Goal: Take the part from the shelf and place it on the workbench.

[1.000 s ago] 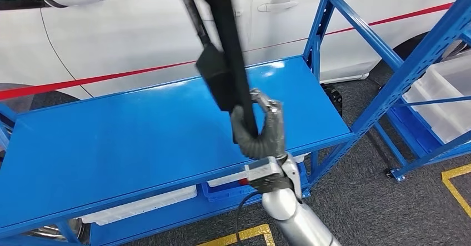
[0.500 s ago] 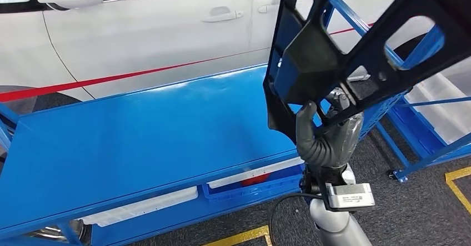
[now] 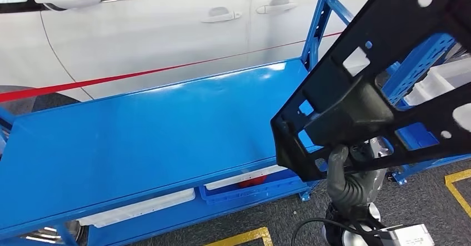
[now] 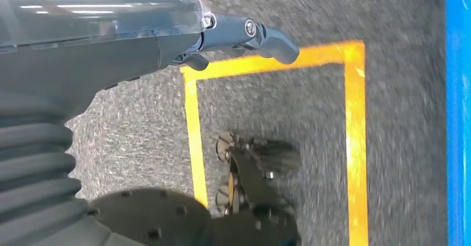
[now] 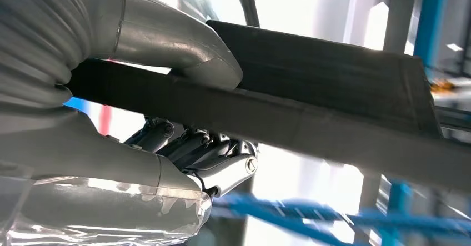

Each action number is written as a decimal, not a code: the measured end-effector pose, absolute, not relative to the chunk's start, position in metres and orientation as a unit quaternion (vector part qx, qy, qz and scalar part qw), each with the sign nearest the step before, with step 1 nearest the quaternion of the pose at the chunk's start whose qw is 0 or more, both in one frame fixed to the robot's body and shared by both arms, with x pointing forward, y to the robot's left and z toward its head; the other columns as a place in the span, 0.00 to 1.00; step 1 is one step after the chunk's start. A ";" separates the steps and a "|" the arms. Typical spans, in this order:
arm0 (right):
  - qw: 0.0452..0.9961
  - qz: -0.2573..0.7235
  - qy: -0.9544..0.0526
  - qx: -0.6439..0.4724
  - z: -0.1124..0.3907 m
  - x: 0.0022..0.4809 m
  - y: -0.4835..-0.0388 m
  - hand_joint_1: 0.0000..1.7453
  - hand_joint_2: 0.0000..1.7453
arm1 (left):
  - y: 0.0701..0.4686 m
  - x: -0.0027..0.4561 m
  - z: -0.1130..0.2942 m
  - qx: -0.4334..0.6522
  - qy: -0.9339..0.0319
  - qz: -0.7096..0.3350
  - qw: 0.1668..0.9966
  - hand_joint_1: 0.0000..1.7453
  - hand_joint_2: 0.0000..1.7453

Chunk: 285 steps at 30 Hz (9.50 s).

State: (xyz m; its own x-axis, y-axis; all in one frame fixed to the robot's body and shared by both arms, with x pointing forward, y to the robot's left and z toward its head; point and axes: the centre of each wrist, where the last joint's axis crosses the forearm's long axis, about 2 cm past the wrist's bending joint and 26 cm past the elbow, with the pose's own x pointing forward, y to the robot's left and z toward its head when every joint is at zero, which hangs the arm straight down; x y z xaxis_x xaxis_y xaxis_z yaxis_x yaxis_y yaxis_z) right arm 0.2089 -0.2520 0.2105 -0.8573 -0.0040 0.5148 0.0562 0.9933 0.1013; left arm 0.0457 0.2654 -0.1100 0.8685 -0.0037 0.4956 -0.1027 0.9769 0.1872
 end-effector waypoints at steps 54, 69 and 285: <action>0.438 -0.086 -0.892 0.068 0.127 0.169 -0.225 1.00 1.00 | 0.266 0.034 -0.111 0.156 -0.203 0.118 0.959 0.00 1.00; 0.439 -0.080 -0.892 0.070 0.128 0.173 -0.213 1.00 1.00 | 0.270 0.037 -0.111 0.166 -0.198 0.158 0.953 0.00 1.00; 0.417 0.035 -0.905 -0.076 0.122 0.246 -0.257 1.00 1.00 | 0.325 0.040 -0.111 0.100 -0.356 -0.048 0.928 0.00 1.00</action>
